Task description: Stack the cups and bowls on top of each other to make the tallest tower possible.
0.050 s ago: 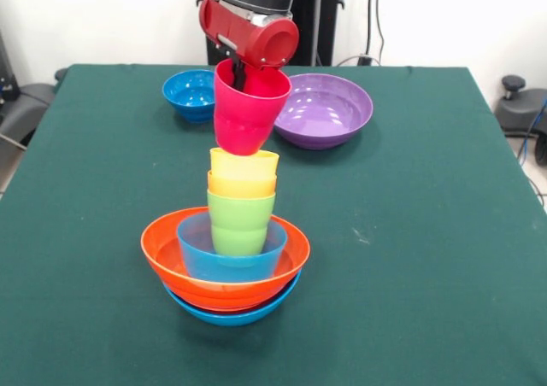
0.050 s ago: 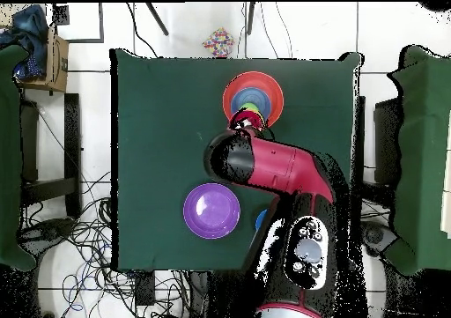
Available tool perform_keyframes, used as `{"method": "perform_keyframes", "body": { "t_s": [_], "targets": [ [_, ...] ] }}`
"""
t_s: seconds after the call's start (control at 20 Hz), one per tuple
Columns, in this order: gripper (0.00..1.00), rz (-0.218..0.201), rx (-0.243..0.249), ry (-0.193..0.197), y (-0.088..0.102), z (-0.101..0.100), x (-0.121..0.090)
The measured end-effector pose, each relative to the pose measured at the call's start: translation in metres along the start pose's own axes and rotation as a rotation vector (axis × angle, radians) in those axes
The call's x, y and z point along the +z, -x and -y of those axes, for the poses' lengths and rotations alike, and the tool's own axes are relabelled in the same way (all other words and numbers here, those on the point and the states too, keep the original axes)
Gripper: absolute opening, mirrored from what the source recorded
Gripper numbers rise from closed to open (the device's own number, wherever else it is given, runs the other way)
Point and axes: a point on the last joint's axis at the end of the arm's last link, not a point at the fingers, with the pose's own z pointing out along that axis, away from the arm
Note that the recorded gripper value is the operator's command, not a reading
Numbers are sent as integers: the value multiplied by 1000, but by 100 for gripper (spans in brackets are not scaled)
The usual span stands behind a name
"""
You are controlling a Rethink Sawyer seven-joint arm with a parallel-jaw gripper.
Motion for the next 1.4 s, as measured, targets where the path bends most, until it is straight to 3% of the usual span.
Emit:
{"method": "perform_keyframes", "body": {
  "t_s": [0.9, 1.4],
  "targets": [
    [0, -1, -30, 9, -16, -12, -4],
    [0, -13, -59, -29, -34, -8, 11]
  ]
}}
